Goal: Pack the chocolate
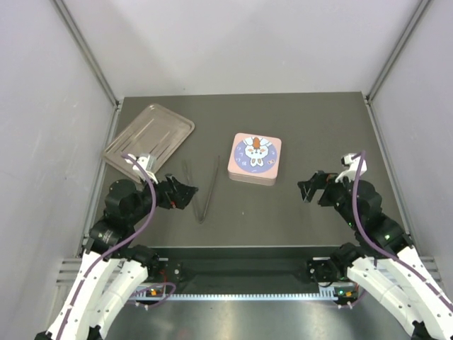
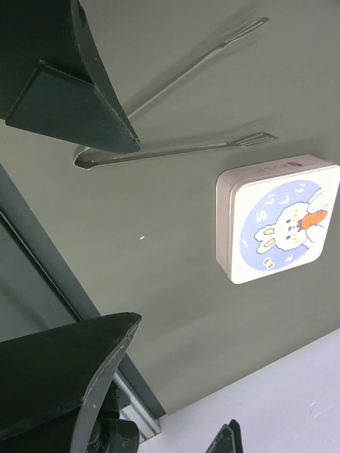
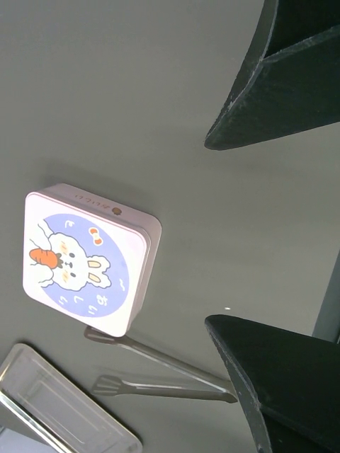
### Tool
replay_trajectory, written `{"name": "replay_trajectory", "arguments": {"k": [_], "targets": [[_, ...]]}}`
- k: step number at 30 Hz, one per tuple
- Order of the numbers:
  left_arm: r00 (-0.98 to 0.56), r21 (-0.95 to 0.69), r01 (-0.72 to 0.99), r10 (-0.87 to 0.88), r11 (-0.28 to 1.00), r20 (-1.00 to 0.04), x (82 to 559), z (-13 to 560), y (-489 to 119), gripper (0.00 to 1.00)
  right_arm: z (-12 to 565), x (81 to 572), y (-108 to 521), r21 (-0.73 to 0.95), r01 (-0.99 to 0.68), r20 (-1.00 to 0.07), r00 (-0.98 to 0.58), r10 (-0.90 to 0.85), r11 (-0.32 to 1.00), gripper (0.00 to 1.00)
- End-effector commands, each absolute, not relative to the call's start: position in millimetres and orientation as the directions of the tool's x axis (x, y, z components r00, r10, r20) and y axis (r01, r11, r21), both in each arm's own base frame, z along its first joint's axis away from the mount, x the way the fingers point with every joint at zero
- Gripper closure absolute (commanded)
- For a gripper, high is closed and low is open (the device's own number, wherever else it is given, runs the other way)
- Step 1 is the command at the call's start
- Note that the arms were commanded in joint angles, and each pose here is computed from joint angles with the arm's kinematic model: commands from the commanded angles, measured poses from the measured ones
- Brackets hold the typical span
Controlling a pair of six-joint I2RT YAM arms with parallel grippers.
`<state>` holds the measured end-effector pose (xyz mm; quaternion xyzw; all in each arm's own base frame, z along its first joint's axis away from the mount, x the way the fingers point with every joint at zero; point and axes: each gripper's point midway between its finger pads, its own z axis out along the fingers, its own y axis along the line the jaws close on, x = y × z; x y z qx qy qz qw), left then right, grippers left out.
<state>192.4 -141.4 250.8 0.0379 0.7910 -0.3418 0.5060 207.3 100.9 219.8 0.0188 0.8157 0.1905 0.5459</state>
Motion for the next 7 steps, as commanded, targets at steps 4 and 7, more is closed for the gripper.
{"name": "replay_trajectory", "arguments": {"k": [4,7], "targets": [[-0.384,-0.463,0.454,-0.302,0.761,-0.873,201.6,271.1,-141.1,0.01,229.5,212.5,97.8,0.312,-0.171,-0.901,-0.365,0.234,0.934,0.0],[-0.362,-0.454,0.461,-0.305,0.763,-0.881,203.5,276.2,-140.5,0.01,227.9,212.4,98.6,0.313,-0.171,-0.899,-0.371,0.233,0.934,0.0]]}}
